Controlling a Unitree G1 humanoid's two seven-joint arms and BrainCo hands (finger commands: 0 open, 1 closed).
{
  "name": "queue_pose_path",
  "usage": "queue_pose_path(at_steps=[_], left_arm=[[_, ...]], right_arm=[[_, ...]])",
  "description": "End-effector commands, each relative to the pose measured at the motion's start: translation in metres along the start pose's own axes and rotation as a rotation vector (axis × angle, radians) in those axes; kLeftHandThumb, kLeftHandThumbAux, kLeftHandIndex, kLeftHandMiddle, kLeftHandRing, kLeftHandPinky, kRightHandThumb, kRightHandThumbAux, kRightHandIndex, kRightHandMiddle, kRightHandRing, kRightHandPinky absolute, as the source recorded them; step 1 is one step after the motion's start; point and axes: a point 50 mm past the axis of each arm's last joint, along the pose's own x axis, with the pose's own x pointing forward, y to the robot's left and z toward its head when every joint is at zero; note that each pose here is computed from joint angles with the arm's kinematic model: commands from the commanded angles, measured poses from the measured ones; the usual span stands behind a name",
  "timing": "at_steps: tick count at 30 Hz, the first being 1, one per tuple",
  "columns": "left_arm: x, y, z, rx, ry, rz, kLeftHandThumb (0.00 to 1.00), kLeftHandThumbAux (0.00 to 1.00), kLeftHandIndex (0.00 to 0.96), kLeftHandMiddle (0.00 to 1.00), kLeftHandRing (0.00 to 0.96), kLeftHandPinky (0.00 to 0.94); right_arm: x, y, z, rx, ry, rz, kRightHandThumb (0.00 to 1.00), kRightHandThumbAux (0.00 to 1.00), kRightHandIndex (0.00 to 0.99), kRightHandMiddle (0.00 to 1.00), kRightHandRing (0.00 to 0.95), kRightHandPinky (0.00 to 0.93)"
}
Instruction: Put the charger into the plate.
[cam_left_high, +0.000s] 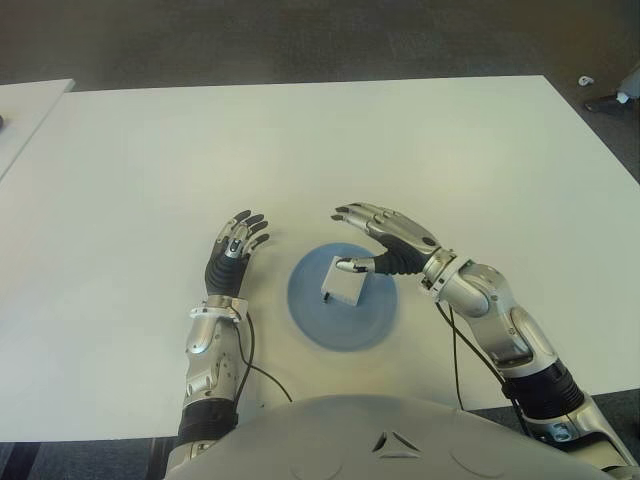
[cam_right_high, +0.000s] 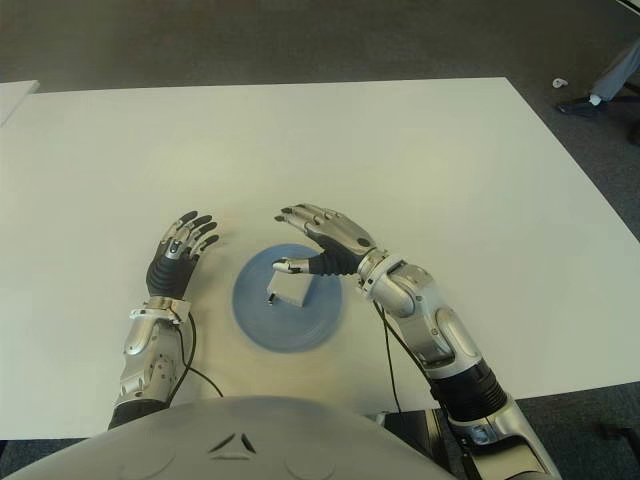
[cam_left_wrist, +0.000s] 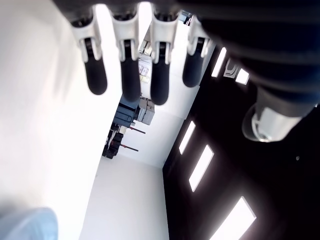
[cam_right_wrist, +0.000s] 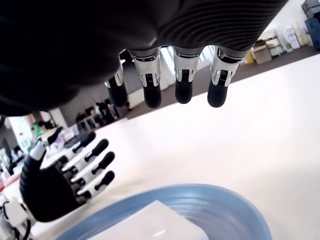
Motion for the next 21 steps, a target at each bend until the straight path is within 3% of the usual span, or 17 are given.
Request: queue_pose_path(at_steps=[1,6,10,18,21], left_arm=[[-0.001,0.001,-0.003,-0.009,0.010,0.014,0.002,0.490,0.234,0.288,0.273,0.266],[-0.001,0.001,-0.003,-0.008,0.008,0.014,0.006,0.489,0.238,0.291,0.268,0.256],[-0.001,0.001,-0.003,-0.010,0.005,0.010,0.004,0.497,0.244,0.295,0.267,0.256],[-0.002,0.002,-0.003,-0.005,0.009,0.008,0.019,0.507,0.233,0.285,0.262,0.250],[-0.003,0.002,-0.003,0.014,0.010,0.010,0.028,0.509,0.225,0.274,0.253,0.248]], right_arm=[[0.010,0.001,-0.021,0.287,0.176,-0.182,0.228,0.328,0.000,0.000,0.000,0.053],[0.012,0.002,-0.025,0.572,0.279,-0.317,0.228,0.480,0.000,0.000,0.000,0.054],[0.013,-0.001,-0.028,0.734,0.286,-0.384,0.226,0.574,0.000,0.001,0.000,0.026],[-0.005,0.001,-0.062,0.829,0.260,-0.457,0.210,0.675,0.032,0.008,0.000,0.001],[-0.003,0.002,-0.061,0.847,0.228,-0.475,0.193,0.690,0.039,0.011,0.000,0.000]])
